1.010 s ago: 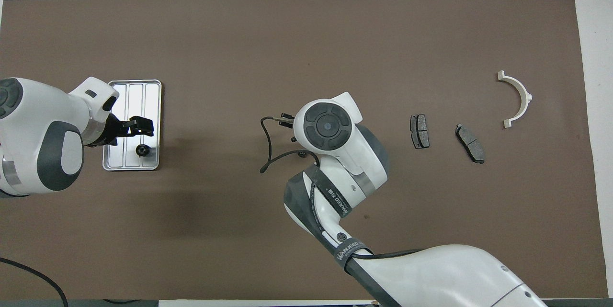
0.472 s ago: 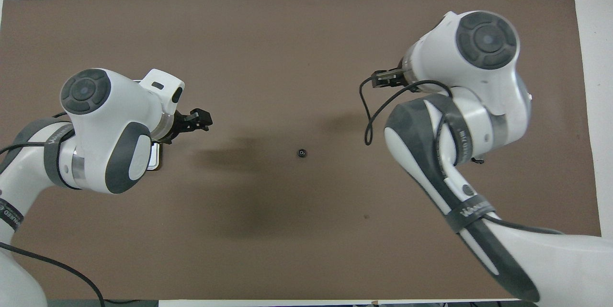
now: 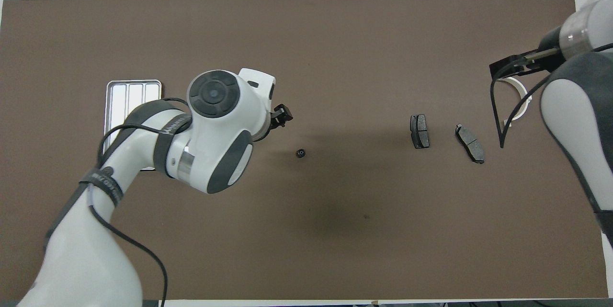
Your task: Pick bearing gear from pile to tray
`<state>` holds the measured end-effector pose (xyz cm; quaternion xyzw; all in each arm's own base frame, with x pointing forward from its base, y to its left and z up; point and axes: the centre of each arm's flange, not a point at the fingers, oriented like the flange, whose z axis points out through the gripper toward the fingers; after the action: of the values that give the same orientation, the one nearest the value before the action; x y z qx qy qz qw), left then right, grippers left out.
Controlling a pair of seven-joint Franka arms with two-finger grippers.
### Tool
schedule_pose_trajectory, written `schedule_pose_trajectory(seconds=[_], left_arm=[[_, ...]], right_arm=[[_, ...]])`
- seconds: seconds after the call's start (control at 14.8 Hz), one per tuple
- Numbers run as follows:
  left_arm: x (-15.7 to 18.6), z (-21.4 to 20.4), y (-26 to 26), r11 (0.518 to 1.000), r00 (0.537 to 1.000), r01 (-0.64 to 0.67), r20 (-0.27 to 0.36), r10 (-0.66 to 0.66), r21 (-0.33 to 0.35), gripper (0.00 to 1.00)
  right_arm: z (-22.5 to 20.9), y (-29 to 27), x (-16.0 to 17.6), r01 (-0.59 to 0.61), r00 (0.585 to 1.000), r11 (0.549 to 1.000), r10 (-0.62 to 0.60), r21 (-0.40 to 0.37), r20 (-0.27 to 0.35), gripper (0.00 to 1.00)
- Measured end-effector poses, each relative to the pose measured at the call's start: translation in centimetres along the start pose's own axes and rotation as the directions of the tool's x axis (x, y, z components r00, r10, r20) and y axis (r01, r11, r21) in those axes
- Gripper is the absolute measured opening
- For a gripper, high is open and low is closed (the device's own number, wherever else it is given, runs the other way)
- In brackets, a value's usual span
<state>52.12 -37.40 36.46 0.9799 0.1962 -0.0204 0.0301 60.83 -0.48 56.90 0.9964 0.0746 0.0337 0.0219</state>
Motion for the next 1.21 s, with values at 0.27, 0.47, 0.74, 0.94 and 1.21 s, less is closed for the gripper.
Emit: schedule_pose_trajectory(seconds=[0.27, 0.47, 0.74, 0.94, 1.21], left_arm=[[-4.1, 4.4, 4.3, 0.999, 0.999, -0.039, 0.023, 0.039, 0.032, 1.00], [-4.4, 5.4, 4.1, 0.998, 0.999, -0.044, 0.030, 0.042, 0.045, 1.00], [-4.9, 7.2, 3.2, 0.997, 0.999, -0.044, 0.034, 0.042, 0.056, 0.99], [-5.0, 7.7, 3.0, 0.998, 0.999, -0.033, 0.031, 0.031, 0.053, 0.94], [-5.0, 7.7, 3.1, 0.999, 0.999, -0.026, 0.026, 0.025, 0.047, 0.80]], right_arm=[[-2.1, 1.1, -2.7, -0.001, 0.997, 1.000, 0.000, 0.010, 0.077, 1.00], [-2.8, 1.3, -3.5, -0.010, 0.996, 1.000, 0.008, 0.012, 0.093, 1.00], [-2.4, 2.3, -3.7, -0.054, 0.994, 0.999, 0.052, 0.011, 0.100, 1.00], [-1.8, 2.0, -4.1, -0.118, 0.986, 0.993, 0.115, 0.017, 0.118, 1.00], [-1.9, 2.1, -4.4, -0.130, 0.985, 0.991, 0.127, 0.018, 0.121, 1.00]])
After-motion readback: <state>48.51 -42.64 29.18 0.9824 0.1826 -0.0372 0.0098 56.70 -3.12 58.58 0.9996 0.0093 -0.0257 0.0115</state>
